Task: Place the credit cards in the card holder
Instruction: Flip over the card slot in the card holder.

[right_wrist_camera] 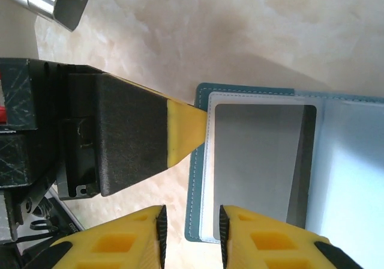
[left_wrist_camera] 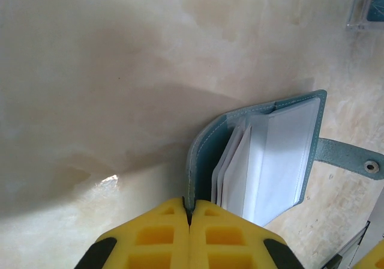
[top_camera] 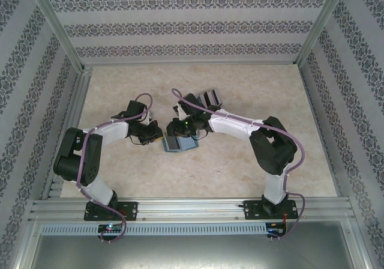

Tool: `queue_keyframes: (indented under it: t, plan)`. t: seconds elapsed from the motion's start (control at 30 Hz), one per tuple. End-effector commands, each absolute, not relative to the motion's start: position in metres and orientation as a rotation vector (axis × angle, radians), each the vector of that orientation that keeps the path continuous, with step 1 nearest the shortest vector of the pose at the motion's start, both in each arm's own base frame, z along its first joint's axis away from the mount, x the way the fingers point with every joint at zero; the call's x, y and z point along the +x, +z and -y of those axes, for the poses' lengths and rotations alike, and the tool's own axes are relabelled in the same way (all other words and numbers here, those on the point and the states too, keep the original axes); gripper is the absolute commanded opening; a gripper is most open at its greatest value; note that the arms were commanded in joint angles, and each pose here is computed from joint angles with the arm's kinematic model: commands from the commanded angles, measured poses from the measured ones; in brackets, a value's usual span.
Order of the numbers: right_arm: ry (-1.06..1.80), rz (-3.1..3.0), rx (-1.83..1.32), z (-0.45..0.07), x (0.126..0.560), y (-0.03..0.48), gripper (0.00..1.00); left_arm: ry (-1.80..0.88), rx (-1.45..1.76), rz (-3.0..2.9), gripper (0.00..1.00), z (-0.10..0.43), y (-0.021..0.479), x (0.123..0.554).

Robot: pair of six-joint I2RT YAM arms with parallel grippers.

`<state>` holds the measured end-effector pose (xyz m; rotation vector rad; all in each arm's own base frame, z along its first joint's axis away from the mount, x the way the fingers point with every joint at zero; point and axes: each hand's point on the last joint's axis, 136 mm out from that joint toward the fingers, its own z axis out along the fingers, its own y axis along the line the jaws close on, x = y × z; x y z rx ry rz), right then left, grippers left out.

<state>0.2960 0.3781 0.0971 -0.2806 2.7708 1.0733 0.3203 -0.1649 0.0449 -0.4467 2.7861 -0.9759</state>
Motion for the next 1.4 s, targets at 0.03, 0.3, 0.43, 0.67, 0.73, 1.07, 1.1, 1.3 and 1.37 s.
queue_keyframes:
  t: [0.03, 0.3, 0.43, 0.67, 0.73, 1.07, 1.1, 1.3, 1.37]
  plan:
    - [1.027, -2.788, -0.228, -0.359, 0.299, 0.092, 0.32, -0.974, -0.455, -2.804, 0.00, 0.165, 0.038, 0.317]
    - [0.918, -2.814, -0.174, -0.329, 0.303, 0.078, 0.33, -0.946, -0.440, -2.814, 0.00, 0.164, 0.042, 0.318]
    - [0.895, -2.832, -0.150, -0.320, 0.303, 0.072, 0.33, -0.919, -0.433, -2.803, 0.05, 0.160, 0.049, 0.318]
    - [0.856, -2.838, -0.149, -0.312, 0.301, 0.069, 0.33, -0.824, -0.417, -2.780, 0.30, 0.150, 0.062, 0.321]
    - [0.849, -2.839, -0.141, -0.310, 0.301, 0.068, 0.33, -0.797, -0.413, -2.774, 0.33, 0.147, 0.066, 0.322]
    - [0.847, -2.847, -0.146, -0.308, 0.299, 0.064, 0.33, -0.704, -0.403, -2.734, 0.41, 0.135, 0.087, 0.327]
    - [0.850, -2.848, -0.149, -0.308, 0.299, 0.065, 0.33, -0.701, -0.401, -2.731, 0.42, 0.135, 0.089, 0.327]
    - [0.848, -2.837, -0.147, -0.305, 0.297, 0.070, 0.33, -0.728, -0.381, -2.701, 0.43, 0.140, 0.097, 0.339]
    - [0.844, -2.844, -0.150, -0.302, 0.293, 0.071, 0.33, -0.745, -0.372, -2.697, 0.43, 0.143, 0.096, 0.346]
